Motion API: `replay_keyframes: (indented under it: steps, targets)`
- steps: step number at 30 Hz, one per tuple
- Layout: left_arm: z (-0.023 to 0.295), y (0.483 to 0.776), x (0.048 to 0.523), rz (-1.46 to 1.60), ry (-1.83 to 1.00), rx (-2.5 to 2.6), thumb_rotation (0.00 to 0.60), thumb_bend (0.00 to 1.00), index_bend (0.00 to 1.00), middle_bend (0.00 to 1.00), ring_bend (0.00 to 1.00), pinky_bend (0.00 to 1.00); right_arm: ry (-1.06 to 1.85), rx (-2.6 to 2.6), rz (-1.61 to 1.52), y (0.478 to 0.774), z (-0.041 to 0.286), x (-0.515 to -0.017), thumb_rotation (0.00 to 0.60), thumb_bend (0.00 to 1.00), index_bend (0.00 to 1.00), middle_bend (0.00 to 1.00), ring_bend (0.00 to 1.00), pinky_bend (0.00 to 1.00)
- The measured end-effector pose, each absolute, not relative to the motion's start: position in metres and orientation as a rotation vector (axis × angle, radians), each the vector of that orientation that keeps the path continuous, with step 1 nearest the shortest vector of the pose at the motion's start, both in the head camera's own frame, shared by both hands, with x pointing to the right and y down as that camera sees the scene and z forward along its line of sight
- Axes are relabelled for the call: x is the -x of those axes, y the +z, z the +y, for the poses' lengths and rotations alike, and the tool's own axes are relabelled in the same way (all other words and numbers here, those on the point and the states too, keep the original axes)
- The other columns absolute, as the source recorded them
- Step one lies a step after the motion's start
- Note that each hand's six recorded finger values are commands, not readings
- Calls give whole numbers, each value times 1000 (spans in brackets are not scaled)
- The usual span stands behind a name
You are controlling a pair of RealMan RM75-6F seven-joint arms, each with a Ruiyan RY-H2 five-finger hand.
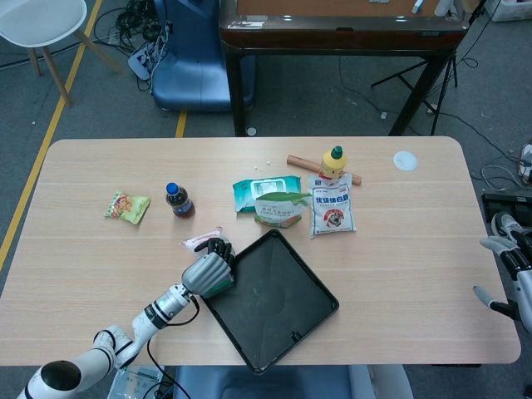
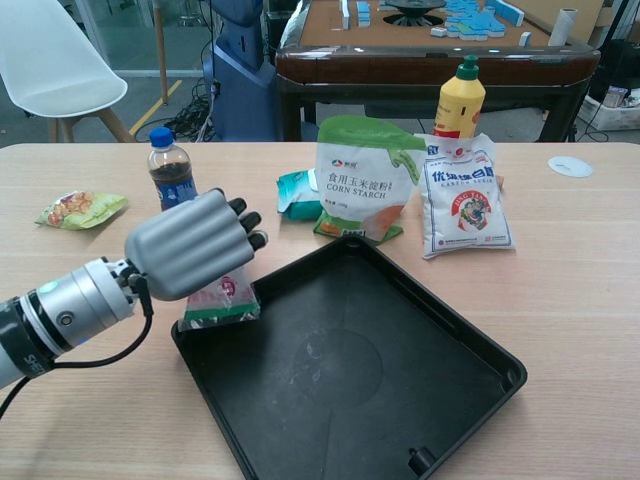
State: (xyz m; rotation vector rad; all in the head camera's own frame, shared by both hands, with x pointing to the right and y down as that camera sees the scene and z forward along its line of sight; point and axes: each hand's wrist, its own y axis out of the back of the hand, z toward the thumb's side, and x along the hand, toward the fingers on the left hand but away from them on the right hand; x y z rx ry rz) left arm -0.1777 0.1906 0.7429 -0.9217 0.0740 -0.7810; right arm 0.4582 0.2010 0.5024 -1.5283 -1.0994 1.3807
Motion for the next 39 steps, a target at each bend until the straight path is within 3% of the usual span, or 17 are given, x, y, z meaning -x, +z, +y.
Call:
replay_keyframes:
  steps: [10, 26, 39]
  targets:
    - [188, 751, 187, 3, -814, 853, 600, 186, 384, 533, 460, 714, 1381, 1525, -1099, 501, 201, -457, 600, 150, 258, 253, 112, 121]
    - [189, 731, 177, 99, -804, 914, 600, 185, 342, 521, 454, 714, 1384, 1518, -1100, 499, 202, -457, 600, 150, 258, 253, 112, 121]
    - [194, 746, 184, -10, -838, 838, 600, 184, 333, 503, 452, 714, 1385, 1525, -1097, 502, 200, -456, 600, 149, 258, 253, 112, 121]
